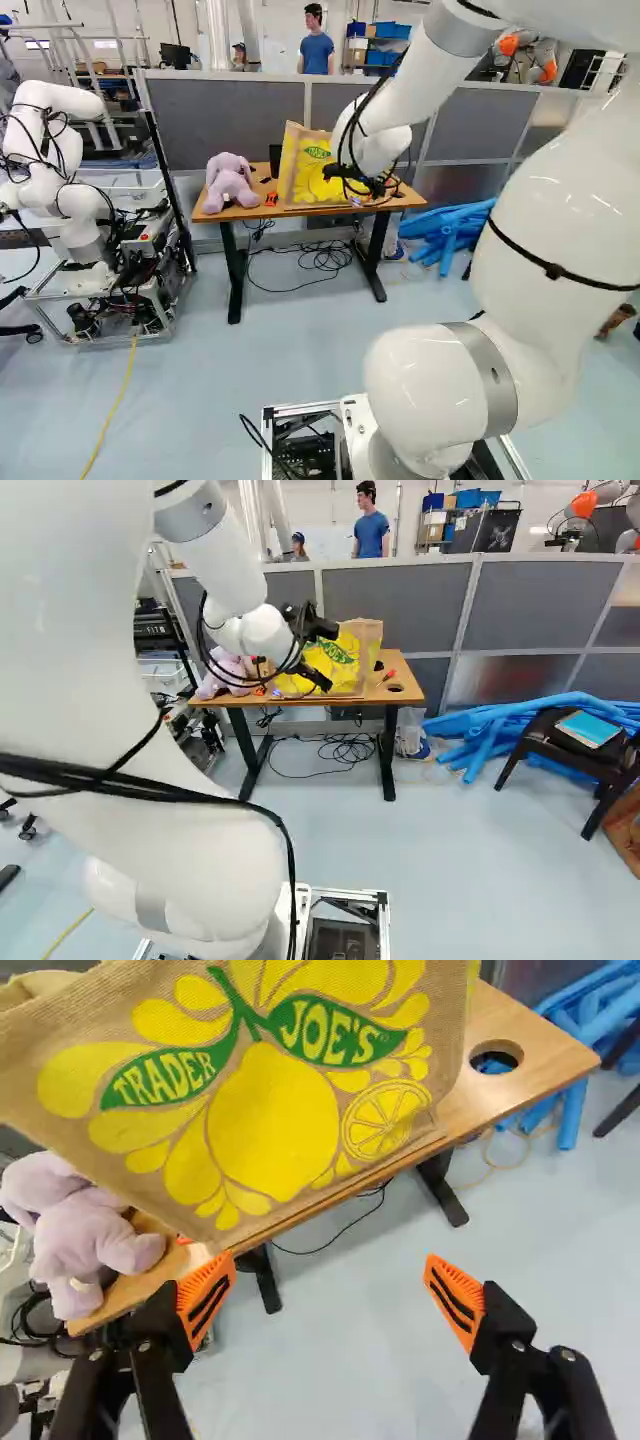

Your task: Pick up the bag on the ground and place it on the table

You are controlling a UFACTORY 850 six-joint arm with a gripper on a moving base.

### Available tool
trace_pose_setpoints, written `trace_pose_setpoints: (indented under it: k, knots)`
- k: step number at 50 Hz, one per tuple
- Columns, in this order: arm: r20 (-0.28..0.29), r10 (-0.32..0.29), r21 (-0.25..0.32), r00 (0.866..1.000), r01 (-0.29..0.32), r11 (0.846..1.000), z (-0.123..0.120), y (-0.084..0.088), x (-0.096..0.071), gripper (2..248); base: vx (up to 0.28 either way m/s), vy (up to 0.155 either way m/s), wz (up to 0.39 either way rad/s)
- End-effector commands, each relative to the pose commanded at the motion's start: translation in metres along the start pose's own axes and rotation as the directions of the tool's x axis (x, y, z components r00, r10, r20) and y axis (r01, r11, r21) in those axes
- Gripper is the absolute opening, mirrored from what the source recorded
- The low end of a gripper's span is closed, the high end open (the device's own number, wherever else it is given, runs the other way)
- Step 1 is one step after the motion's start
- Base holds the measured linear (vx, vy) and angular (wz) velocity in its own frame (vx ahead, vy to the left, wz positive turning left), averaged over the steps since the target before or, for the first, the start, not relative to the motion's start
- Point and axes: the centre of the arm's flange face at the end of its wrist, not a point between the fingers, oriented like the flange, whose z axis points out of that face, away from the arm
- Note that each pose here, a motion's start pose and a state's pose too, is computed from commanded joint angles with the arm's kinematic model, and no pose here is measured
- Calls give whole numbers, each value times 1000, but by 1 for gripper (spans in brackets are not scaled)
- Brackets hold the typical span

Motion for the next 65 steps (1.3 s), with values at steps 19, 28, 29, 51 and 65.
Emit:
trace_pose_setpoints:
  k: [19, 28, 29, 51, 65]
  knots:
    - [-115, -121, 34, 986, 126, 991, -16, 19, -51, 247, 0, 0, 0]
    - [-164, -169, 41, 972, 178, 983, -24, 27, -73, 247, 0, 0, 0]
    - [-169, -174, 41, 970, 183, 982, -25, 28, -75, 247, 0, 0, 0]
    - [-267, -263, 41, 927, 283, 958, -43, 44, -120, 247, 0, 0, 0]
    - [-313, -302, 35, 900, 329, 944, -53, 53, -141, 247, 0, 0, 0]
